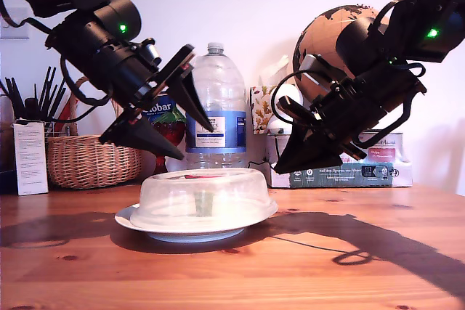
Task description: Lift the plastic dome with your left arm while removing the green coffee capsule from the plate using your right arm.
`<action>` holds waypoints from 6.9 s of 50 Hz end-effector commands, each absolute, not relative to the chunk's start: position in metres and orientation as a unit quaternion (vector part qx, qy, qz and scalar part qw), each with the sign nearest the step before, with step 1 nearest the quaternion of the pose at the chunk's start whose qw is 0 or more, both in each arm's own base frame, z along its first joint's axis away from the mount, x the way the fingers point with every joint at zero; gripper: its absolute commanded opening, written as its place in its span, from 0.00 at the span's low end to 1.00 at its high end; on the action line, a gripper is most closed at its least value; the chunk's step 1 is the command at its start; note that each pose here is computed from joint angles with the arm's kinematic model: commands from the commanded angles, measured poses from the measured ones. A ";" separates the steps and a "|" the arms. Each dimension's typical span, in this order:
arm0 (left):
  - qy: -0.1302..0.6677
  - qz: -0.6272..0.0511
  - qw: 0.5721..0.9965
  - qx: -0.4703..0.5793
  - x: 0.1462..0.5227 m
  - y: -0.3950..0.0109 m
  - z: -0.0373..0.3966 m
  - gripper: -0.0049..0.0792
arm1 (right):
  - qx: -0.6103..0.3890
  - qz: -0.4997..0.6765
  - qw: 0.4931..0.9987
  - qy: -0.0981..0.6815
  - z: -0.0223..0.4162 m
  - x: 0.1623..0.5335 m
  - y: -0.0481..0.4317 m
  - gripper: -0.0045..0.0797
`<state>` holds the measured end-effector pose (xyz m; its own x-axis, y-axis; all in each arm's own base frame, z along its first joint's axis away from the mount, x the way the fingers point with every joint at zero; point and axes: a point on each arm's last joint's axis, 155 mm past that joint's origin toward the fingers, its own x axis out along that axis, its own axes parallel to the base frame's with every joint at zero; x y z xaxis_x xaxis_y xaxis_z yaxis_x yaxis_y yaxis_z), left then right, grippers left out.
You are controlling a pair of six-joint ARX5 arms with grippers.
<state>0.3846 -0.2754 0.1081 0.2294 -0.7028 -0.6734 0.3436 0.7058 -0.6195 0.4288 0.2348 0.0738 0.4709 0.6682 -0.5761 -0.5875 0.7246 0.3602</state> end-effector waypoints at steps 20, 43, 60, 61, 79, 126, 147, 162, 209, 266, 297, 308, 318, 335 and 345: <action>0.537 -0.307 0.771 -0.153 0.389 -0.269 0.078 0.72 | 0.043 0.393 0.838 0.376 0.054 0.416 0.263 0.04; 0.558 -0.294 0.762 -0.145 0.381 -0.263 0.068 0.72 | 0.034 0.408 0.833 0.371 0.054 0.409 0.276 0.04; 0.588 -0.299 0.737 -0.147 0.363 -0.261 0.064 0.72 | 0.029 0.410 0.834 0.368 0.055 0.409 0.276 0.04; 0.590 -0.299 0.735 -0.148 0.362 -0.261 0.063 0.72 | 0.029 0.410 0.834 0.367 0.055 0.409 0.276 0.04; 0.614 -0.285 0.723 -0.139 0.357 -0.246 0.066 0.72 | 0.029 0.411 0.834 0.367 0.055 0.409 0.277 0.04; 0.586 -0.261 0.758 -0.116 0.385 -0.239 0.091 0.72 | 0.029 0.417 0.831 0.367 0.055 0.407 0.279 0.04; 0.625 -0.244 0.733 -0.109 0.365 -0.230 0.086 0.72 | 0.054 0.475 0.807 0.347 0.083 0.402 0.299 0.04; 0.623 -0.246 0.734 -0.110 0.366 -0.231 0.087 0.72 | 0.067 0.503 0.779 0.369 0.096 0.391 0.309 0.04; 0.625 -0.254 0.732 -0.091 0.359 -0.240 0.085 0.72 | 0.004 0.496 0.775 0.392 0.060 0.375 0.326 0.04; 0.640 -0.241 0.722 -0.103 0.358 -0.246 0.070 0.71 | 0.001 0.496 0.776 0.391 0.057 0.376 0.326 0.04; 0.643 -0.218 0.729 -0.087 0.358 -0.238 0.065 0.71 | 0.000 0.495 0.774 0.394 0.056 0.375 0.325 0.04; 0.635 -0.222 0.736 -0.085 0.361 -0.244 0.066 0.71 | -0.005 0.497 0.774 0.392 0.055 0.375 0.325 0.04; 0.630 -0.230 0.735 -0.098 0.362 -0.253 0.068 0.71 | -0.007 0.495 0.774 0.395 0.053 0.375 0.323 0.04; 0.654 -0.246 0.704 -0.125 0.353 -0.264 0.057 0.69 | -0.014 0.487 0.774 0.404 0.049 0.374 0.320 0.04; 0.651 -0.243 0.707 -0.132 0.357 -0.263 0.057 0.60 | -0.021 0.486 0.774 0.404 0.047 0.374 0.318 0.04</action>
<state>0.3648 -0.2604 0.0807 0.0917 -0.5287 -0.8438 0.1987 0.8401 -0.5048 0.3828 0.3227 0.0670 0.2283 0.7606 -0.6078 -0.7858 0.5126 0.3462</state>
